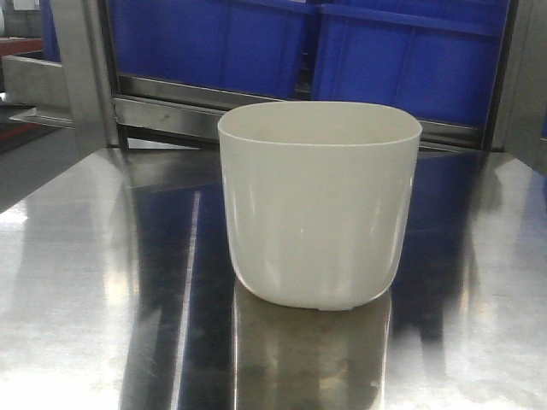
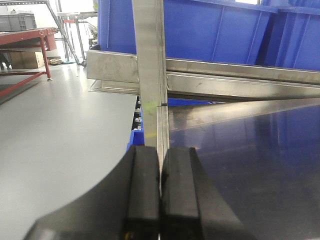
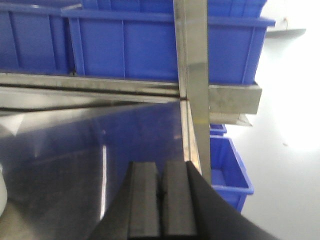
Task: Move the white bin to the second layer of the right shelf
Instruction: 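Move the right gripper toward the white bin's rim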
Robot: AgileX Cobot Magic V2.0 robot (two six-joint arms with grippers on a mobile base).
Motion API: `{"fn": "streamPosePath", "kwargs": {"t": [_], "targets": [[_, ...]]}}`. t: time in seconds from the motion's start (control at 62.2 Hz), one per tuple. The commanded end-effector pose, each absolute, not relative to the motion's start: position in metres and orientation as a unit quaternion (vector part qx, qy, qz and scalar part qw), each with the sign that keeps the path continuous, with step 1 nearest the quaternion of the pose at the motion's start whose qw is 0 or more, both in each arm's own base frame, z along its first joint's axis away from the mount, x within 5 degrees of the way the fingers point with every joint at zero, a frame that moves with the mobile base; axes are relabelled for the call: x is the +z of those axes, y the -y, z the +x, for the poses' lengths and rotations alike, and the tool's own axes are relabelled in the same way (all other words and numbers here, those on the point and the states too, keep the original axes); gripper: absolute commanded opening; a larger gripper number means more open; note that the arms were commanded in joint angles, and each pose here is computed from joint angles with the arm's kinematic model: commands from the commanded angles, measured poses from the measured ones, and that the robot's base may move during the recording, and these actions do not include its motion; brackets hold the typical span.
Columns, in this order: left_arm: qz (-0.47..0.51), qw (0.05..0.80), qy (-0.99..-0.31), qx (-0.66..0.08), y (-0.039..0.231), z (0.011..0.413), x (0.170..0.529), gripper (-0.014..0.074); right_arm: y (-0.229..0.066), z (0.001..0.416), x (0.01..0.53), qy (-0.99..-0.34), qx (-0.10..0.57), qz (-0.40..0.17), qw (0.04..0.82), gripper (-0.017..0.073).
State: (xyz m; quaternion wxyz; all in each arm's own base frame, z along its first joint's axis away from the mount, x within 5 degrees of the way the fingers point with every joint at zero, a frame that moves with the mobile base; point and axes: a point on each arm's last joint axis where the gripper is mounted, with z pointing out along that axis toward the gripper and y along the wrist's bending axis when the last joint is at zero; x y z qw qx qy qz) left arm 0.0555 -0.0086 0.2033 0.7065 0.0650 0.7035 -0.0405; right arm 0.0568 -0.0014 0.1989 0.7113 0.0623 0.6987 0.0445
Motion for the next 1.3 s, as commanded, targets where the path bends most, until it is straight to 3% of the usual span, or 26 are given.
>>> {"fn": "streamPosePath", "kwargs": {"t": [0.0,0.241,0.627,0.804,1.045,1.287], "targets": [[0.061,0.728,-0.681,-0.046,0.009,0.056,0.199,0.0085,0.002,0.053,0.218,-0.633,0.039,0.056,0.771,0.005],[0.061,0.728,-0.681,-0.046,0.009,0.056,0.199,0.0085,0.003,0.057,0.246,-0.586,0.041,0.057,0.807,0.005],[0.061,0.728,-0.681,-0.046,0.009,0.056,0.199,0.0085,0.004,0.094,0.325,-0.6,0.087,0.093,0.79,0.005],[0.061,0.728,-0.681,-0.046,0.009,0.056,0.199,0.0085,0.003,0.136,0.349,-0.689,0.09,0.102,0.712,0.005],[0.061,0.728,-0.681,-0.046,0.009,0.056,0.199,0.0085,-0.012,0.208,0.352,-0.842,0.093,0.089,0.523,0.005],[0.061,0.728,-0.681,-0.046,0.009,0.056,0.199,0.0085,-0.052,0.256,0.363,-0.908,0.111,0.03,0.404,0.005]]}}
